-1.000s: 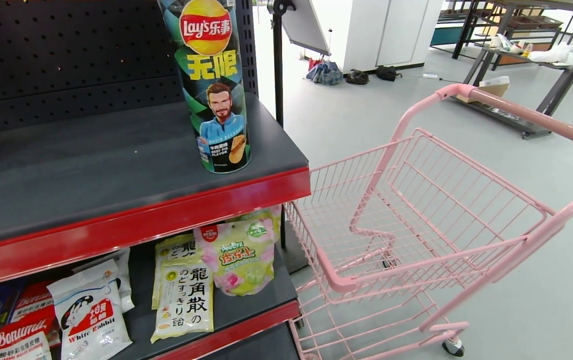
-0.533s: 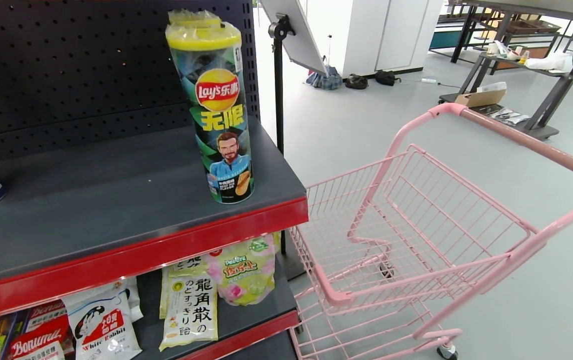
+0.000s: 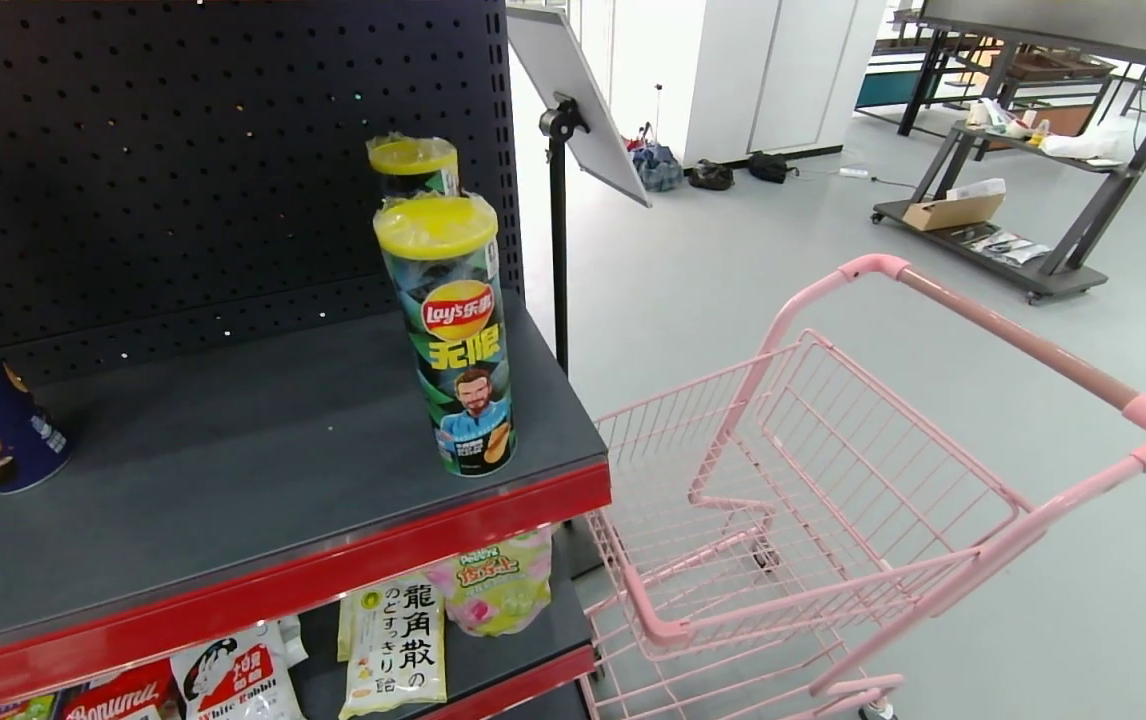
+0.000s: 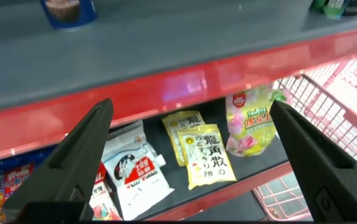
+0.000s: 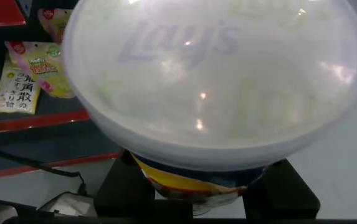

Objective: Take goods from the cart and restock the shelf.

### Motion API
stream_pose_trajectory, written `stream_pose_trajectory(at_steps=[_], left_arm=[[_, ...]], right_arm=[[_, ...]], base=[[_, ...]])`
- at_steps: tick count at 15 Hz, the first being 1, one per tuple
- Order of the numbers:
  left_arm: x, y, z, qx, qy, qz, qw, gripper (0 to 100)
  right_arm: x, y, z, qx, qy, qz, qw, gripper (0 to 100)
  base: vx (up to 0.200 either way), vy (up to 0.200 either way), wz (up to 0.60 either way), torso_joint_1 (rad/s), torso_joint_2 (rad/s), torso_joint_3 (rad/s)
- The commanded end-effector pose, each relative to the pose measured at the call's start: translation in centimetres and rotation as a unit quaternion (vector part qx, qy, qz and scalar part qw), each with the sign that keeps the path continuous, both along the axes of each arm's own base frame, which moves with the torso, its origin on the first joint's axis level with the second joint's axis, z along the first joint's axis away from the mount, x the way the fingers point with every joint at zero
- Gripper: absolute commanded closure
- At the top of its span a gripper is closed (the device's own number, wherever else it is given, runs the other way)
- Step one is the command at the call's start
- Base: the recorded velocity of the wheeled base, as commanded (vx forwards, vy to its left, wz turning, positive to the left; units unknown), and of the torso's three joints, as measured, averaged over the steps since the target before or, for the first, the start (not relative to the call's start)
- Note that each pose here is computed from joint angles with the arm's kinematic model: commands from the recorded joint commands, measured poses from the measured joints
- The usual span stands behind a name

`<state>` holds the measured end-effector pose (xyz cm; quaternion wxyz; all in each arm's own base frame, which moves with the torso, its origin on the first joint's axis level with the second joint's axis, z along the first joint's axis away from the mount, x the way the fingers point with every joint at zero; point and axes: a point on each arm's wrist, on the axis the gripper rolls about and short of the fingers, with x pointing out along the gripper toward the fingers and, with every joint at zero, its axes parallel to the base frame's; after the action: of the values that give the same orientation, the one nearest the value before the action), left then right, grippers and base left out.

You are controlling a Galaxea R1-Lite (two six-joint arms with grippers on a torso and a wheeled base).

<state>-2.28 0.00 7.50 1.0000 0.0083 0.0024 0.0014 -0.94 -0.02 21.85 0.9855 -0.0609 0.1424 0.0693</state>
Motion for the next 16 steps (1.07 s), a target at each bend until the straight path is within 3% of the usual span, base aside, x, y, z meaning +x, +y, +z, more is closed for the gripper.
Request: stream_pose_trajectory(at_steps=[1,9,16], left_arm=[[0.0,0.0,0.0,0.000,0.000,0.001,1.0000,0],[0.0,0.0,0.0,-0.001,0.000,0.000,1.0000,0],[0.0,0.0,0.0,0.000,0.000,0.001,1.0000,0]], right_arm=[[0.3,0.0,0.0,-0.001,0.008,0.001,1.000,100],[1.8,0.2,0.7,-0.009,-0.004,-0.002,1.000,100],[1.8,0.2,0.3,-0.012,0.001,0.001,1.000,100]], base=[[0.000,0.000,0.00,0.203,-0.50,-0.305],[0.000,0.000,0.00,0.143,-0.35,-0.215],[0.000,0.000,0.60,0.008,-0.01,-0.009]])
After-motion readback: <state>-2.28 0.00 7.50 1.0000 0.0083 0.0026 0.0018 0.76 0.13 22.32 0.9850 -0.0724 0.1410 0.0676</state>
